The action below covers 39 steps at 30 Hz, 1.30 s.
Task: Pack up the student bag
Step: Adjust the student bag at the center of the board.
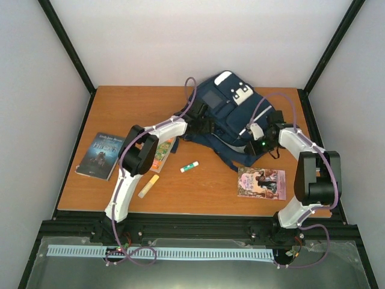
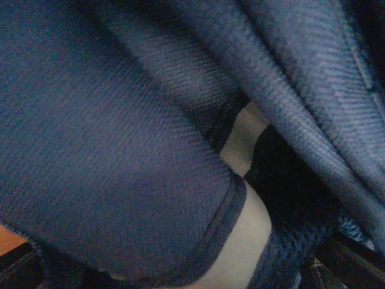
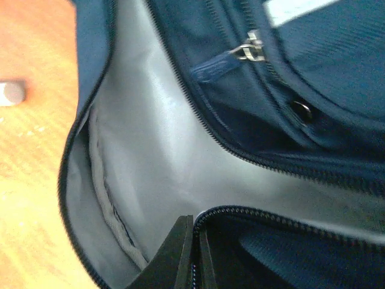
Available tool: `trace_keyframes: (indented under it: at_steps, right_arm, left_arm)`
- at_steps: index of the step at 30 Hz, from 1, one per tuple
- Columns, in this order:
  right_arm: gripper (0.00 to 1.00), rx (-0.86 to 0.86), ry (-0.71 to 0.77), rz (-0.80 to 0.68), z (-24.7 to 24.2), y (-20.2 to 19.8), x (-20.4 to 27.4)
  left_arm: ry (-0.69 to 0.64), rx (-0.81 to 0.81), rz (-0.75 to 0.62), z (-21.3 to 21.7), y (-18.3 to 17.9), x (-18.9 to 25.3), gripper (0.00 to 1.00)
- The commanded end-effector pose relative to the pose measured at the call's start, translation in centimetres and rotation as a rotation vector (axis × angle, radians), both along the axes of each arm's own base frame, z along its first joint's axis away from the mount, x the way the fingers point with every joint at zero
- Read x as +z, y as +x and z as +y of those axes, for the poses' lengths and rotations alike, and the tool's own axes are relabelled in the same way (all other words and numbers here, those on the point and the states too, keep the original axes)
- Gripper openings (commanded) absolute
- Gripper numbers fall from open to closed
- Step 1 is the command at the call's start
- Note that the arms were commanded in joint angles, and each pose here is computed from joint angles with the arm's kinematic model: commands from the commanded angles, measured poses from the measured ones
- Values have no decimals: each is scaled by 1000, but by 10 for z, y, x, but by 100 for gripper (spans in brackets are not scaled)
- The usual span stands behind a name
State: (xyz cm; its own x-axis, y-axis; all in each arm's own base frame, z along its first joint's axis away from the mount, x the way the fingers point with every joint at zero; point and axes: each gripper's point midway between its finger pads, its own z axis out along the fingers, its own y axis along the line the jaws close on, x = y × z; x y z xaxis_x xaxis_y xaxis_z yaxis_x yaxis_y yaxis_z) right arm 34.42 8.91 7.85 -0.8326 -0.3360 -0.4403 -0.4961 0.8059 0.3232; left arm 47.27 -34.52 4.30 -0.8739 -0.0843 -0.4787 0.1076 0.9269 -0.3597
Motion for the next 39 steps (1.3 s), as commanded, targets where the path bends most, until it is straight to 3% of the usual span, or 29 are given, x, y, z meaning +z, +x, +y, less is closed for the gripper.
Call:
trace_keyframes:
  at_steps: [1, 6, 9, 14, 17, 27, 34, 39]
  right_arm:
    - [3, 163, 159, 10, 64, -27, 21]
    - [4, 243, 161, 35, 103, -35, 16]
    - [11, 287, 167, 39, 128, -33, 17]
    - [41, 335, 229, 43, 148, -30, 44]
    - [52, 352, 215, -16, 138, -40, 66]
    - [66, 95, 163, -156, 20, -28, 97]
    - [94, -189, 59, -156, -88, -10, 76]
    - [100, -321, -27, -123, -134, 3, 48]
  left_arm:
    - [-108, -95, -48, -45, 6, 21, 94]
    - [-103, -109, -95, -46, 17, 41, 94]
    - [-106, -116, -121, -44, 27, 60, 94]
    - [-84, -97, -152, -23, 30, 89, 96]
    - [-57, -92, -179, -9, 20, 110, 97]
    - [-141, -93, -116, 19, -43, 138, 97]
    - [-31, -77, -51, 64, -92, 98, 93]
    - [-61, -126, 6, 76, -133, 75, 92]
